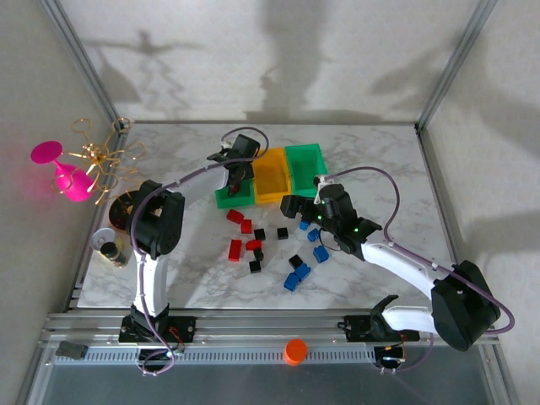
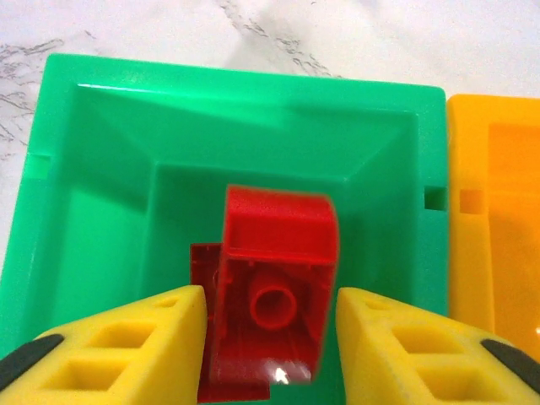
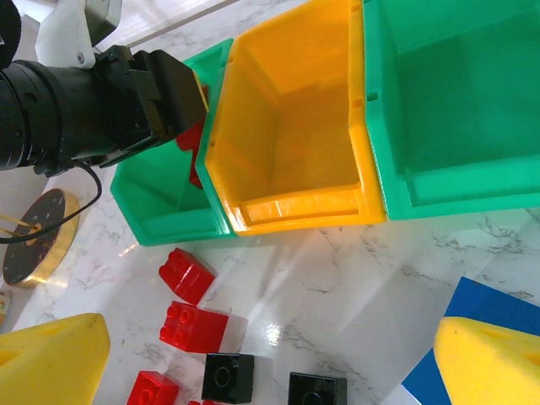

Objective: Sort the legos into containers by color
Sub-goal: Place the lego in the container.

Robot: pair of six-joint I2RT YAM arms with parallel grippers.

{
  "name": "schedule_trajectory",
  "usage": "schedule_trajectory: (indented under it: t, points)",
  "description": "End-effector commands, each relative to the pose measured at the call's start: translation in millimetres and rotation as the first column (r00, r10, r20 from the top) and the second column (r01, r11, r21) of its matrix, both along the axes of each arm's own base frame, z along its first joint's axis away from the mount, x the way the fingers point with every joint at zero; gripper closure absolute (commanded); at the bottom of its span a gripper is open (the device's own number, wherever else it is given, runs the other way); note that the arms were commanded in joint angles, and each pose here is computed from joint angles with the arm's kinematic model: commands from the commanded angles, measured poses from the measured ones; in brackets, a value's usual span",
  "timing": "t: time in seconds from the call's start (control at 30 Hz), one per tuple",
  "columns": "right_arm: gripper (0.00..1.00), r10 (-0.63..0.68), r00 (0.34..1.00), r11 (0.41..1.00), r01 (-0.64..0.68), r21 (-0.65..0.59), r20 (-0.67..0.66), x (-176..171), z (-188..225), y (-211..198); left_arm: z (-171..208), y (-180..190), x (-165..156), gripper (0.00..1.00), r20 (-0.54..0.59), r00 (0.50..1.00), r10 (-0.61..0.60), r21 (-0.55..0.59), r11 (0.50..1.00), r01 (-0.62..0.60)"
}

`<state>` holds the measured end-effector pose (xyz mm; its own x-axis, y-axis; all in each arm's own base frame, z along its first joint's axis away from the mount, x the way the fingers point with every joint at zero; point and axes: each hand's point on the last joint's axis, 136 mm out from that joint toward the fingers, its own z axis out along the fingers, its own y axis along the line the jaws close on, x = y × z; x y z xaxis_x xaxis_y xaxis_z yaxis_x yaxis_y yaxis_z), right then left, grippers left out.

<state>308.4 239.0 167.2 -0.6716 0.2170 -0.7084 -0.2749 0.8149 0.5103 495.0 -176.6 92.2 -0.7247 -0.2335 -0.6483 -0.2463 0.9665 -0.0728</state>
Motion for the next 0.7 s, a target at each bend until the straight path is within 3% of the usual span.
schedule_trajectory:
  t: [0.0,0.3,0.53,0.67]
  points:
    - [0.01,0.001,1.0,1.0,-0.002,0.022,0.024,4.1,11.9,1.9,10.8,-1.6,4.6,0.53,0.006,1.0,-0.019,-0.007,1.0,0.019]
    - [0.01,0.038,0.998,0.999,-0.039,0.021,0.048,3.5,21.6,7.3,54.5,-2.9,-9.0,0.5,0.061,0.997,-0.044,-0.07,0.996,0.048]
    - [0.01,0.123,0.992,0.992,-0.123,-0.025,0.015,-11.8,-3.8,9.4,72.6,2.1,-60.5,0.5,0.097,0.993,-0.07,-0.186,0.979,0.087]
    - [0.01,0.157,0.988,0.987,-0.157,-0.03,-0.009,-22.1,-15.6,10.7,64.3,4.1,-98.6,0.49,0.082,0.994,-0.079,-0.225,0.97,0.095]
